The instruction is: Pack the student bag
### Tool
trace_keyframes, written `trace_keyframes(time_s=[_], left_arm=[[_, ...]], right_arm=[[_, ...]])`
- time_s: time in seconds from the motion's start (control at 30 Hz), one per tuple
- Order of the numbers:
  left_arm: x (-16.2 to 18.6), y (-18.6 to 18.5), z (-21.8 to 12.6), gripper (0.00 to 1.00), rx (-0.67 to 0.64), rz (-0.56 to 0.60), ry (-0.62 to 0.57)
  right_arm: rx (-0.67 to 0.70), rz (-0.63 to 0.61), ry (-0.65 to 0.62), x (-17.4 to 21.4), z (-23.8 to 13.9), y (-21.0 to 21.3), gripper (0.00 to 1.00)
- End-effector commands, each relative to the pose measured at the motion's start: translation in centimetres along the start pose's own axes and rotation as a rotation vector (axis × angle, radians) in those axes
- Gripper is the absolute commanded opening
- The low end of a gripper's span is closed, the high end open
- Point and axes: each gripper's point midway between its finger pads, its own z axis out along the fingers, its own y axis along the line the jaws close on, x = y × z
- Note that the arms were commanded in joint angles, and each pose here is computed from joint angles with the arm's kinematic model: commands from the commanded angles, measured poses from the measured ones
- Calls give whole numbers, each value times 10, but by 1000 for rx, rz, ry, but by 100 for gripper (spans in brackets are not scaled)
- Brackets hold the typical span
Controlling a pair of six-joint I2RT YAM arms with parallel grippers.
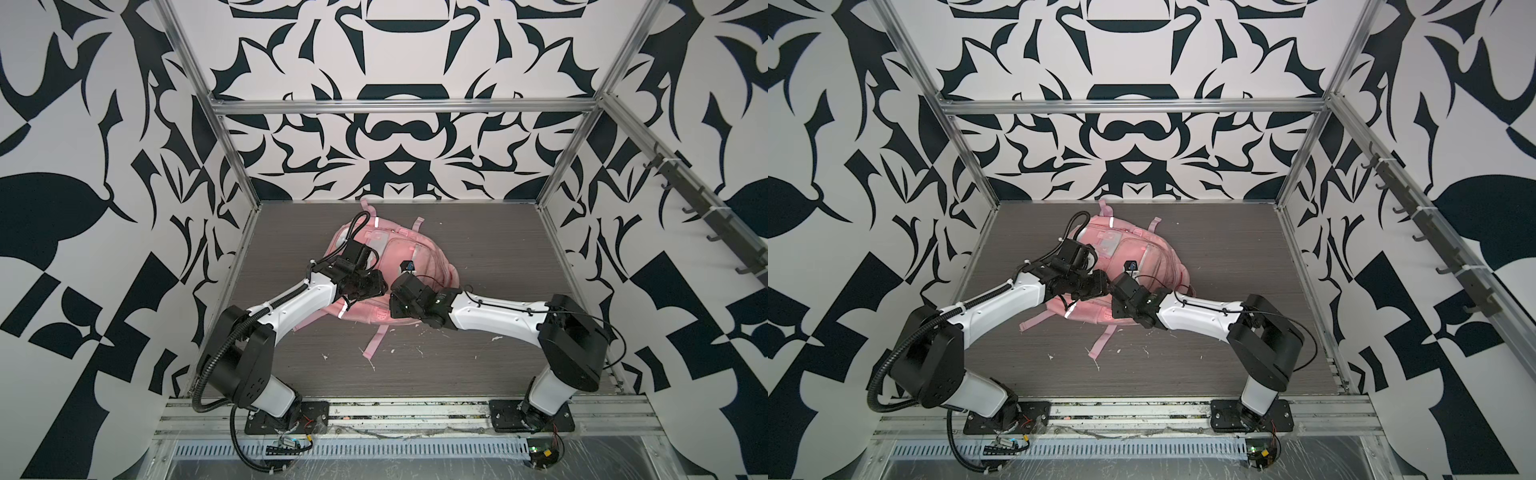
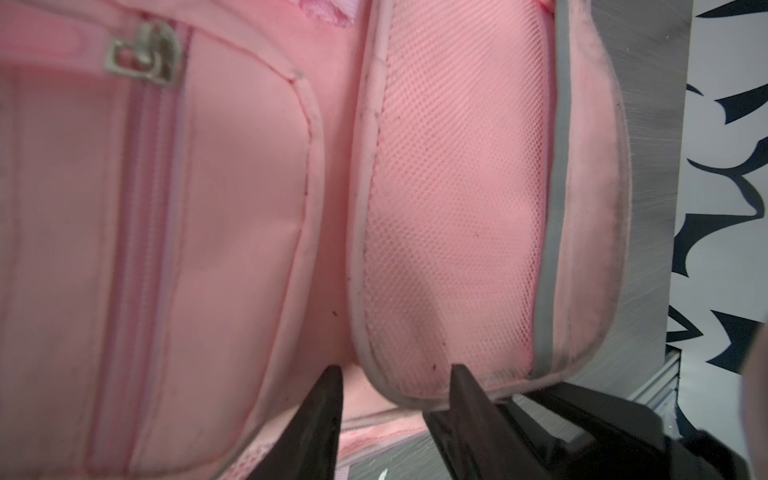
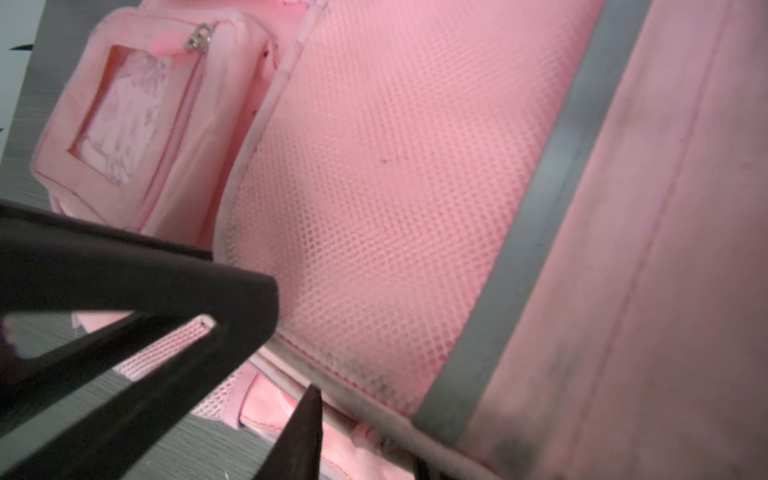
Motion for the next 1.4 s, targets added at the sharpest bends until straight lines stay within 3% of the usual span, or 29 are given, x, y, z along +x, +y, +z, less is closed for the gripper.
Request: trace_keyframes(time_s=[0.0, 0.2, 0.37, 0.53, 0.63, 0.73, 0.87, 0.97, 1.37], left_arm=[[1, -2, -4, 45, 20, -18, -8], [4, -1, -1, 45, 23, -26, 1], [7, -4, 2, 45, 48, -46, 19], [9, -3, 10, 45, 61, -77, 30], [10, -3, 15, 44, 71, -94, 37], [5, -6, 15, 35, 75, -94, 26], [-6, -4, 6, 13, 56, -78, -14], [-12, 6, -1, 0, 26, -75, -27], [-17, 47, -20, 0, -19, -127, -58]], right_arm=[[13, 18, -58, -20, -5, 5, 32], [27, 20, -50, -13, -8, -3, 17], [2, 23, -40, -5, -17, -4, 11], [-56, -18, 32, 8, -18, 7, 0], [-93, -52, 62, 11, -18, 18, 0], [-124, -90, 102, 16, -18, 28, 0], [-133, -112, 129, 22, -24, 27, 0], [-98, -140, 135, 25, -31, 12, 0], [71, -89, 168, 19, -51, -94, 0]])
